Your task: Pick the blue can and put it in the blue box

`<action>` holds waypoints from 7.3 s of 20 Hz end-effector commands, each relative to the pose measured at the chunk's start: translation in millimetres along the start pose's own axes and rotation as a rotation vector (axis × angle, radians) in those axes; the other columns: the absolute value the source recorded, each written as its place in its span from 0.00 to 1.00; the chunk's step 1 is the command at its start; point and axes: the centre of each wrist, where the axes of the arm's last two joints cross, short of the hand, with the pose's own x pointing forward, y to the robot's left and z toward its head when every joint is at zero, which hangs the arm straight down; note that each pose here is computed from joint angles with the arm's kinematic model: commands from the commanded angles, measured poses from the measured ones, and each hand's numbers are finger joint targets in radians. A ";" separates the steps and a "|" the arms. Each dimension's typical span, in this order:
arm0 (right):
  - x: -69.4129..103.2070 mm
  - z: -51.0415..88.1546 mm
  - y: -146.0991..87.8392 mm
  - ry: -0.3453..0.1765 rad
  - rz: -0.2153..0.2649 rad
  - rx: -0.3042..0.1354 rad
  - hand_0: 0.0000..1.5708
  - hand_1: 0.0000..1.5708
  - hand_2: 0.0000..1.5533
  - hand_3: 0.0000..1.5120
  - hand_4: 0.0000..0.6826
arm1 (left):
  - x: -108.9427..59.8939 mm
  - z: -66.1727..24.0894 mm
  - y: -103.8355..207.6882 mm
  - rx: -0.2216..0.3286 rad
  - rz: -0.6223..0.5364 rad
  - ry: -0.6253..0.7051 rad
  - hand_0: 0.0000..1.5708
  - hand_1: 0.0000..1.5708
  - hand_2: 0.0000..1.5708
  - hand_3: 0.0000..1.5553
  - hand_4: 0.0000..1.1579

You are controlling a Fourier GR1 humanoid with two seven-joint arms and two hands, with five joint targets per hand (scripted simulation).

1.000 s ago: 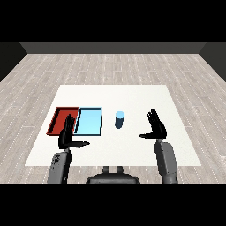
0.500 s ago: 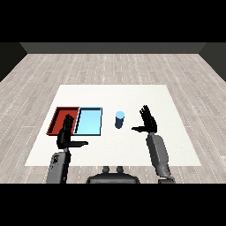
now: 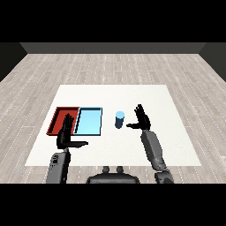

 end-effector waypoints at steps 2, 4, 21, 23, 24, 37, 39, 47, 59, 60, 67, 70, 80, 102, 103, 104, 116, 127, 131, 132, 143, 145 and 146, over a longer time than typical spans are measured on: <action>-31.4 -8.2 9.8 0.025 -0.012 0.011 0.00 0.00 0.00 0.00 0.00 | -0.7 14.1 1.9 0.014 -0.018 0.004 0.00 0.00 0.00 0.00 0.00; -27.2 -16.6 17.7 0.036 -0.036 0.023 0.00 0.00 0.00 0.00 0.00 | -11.5 7.2 -14.5 0.004 0.014 0.016 0.00 0.00 0.00 0.00 0.00; -39.3 -21.6 26.0 0.091 0.067 0.055 0.00 0.00 0.00 0.00 0.00 | -23.2 -3.8 -12.8 0.009 0.007 -0.011 0.00 0.00 0.00 0.00 0.00; -41.0 -43.3 57.7 0.082 0.067 0.062 0.00 0.00 0.00 0.00 0.00 | -2.3 -9.8 10.4 0.007 -0.003 0.001 0.00 0.00 0.00 0.00 0.00; -48.2 -40.2 64.9 0.098 0.074 0.050 0.00 0.00 0.00 0.00 0.00 | -8.4 -16.3 -10.7 0.009 0.037 0.002 0.00 0.00 0.00 0.00 0.00; -54.3 -39.2 80.2 0.141 0.093 0.095 0.00 0.00 0.00 0.00 0.00 | 16.2 -2.7 4.1 0.017 0.028 -0.002 0.00 0.00 0.00 0.00 0.00; -41.7 -52.1 85.6 0.162 0.090 0.087 0.00 0.00 0.00 0.00 0.00 | 5.0 -19.9 -0.9 0.013 0.049 0.003 0.00 0.00 0.00 0.00 0.00; -40.1 -46.2 113.8 0.181 0.115 0.079 0.00 0.00 0.00 0.00 0.00 | 5.7 9.4 14.2 0.039 0.037 -0.011 0.00 0.00 0.00 0.00 0.00; -57.8 -38.5 96.8 0.282 0.549 -0.063 0.94 0.94 0.99 0.99 0.78 | 1.4 -1.7 11.6 0.054 0.023 0.003 0.00 0.00 0.00 0.00 0.00; -57.4 -41.1 89.2 0.303 0.555 -0.068 0.97 0.97 0.99 0.99 0.77 | 10.7 2.5 16.0 0.045 0.025 -0.001 0.00 0.00 0.00 0.00 0.00; -20.9 -70.1 110.1 0.137 0.480 0.010 0.95 0.95 0.95 0.93 0.83 | -0.6 -5.4 15.0 -0.001 0.038 0.006 0.00 0.00 0.00 0.00 0.00; -28.5 -57.6 100.7 0.073 0.475 0.079 0.96 0.96 0.95 0.93 0.82 | 2.5 -21.7 -12.8 -0.017 0.030 0.045 0.00 0.00 0.00 0.00 0.00; 35.2 -57.1 80.8 -0.060 0.496 0.047 0.96 0.96 0.95 0.93 0.86 | 10.1 -28.7 -67.8 -0.138 0.043 0.062 0.00 0.00 0.00 0.00 0.00; 99.1 -1.2 128.2 -0.195 0.491 0.091 0.94 0.94 0.93 0.91 0.85 | -19.4 -36.9 -136.3 -0.203 0.109 0.125 0.00 0.00 0.00 0.00 0.00; 104.5 -0.5 112.0 -0.201 0.479 0.070 0.93 0.93 0.93 0.91 0.85 | -6.0 -54.1 -134.2 -0.204 0.094 0.135 0.00 0.00 0.00 0.00 0.00; 98.3 12.6 119.0 -0.208 0.493 0.084 0.93 0.93 0.92 0.91 0.86 | -9.5 -18.9 -141.6 -0.214 0.121 0.109 0.00 0.00 0.00 0.00 0.00; 88.3 -0.8 120.6 -0.199 0.507 0.113 0.94 0.94 0.93 0.91 0.84 | -15.3 -40.9 -139.3 -0.213 0.089 0.111 0.00 0.00 0.00 0.00 0.00; 81.3 10.1 134.6 -0.206 0.537 0.151 0.95 0.95 0.94 0.92 0.85 | -47.4 -48.3 -149.2 -0.222 0.078 0.205 0.00 0.00 0.00 0.00 0.00; 105.6 7.3 159.3 -0.207 0.539 0.152 0.94 0.94 0.93 0.92 0.86 | -40.7 -51.3 -158.0 -0.215 0.077 0.210 0.00 0.00 0.00 0.00 0.00; 88.6 22.6 141.4 -0.183 0.539 0.156 0.94 0.94 0.94 0.92 0.85 | -62.0 -40.4 -165.7 -0.220 0.046 0.205 0.00 0.00 0.00 0.00 0.00; 76.3 15.7 149.0 -0.188 0.553 0.188 0.96 0.96 0.94 0.91 0.80 | -34.4 -71.2 -181.6 -0.242 0.080 0.208 0.00 0.00 0.00 0.00 0.00; 88.0 28.0 169.3 -0.204 0.540 0.195 0.95 0.95 0.94 0.91 0.79 | -43.6 -82.1 -179.4 -0.263 0.088 0.225 0.00 0.00 0.00 0.00 0.00; 81.0 22.7 173.1 -0.198 0.518 0.208 0.95 0.95 0.94 0.91 0.79 | -43.6 -46.1 -191.0 -0.244 0.087 0.233 0.00 0.00 0.00 0.00 0.00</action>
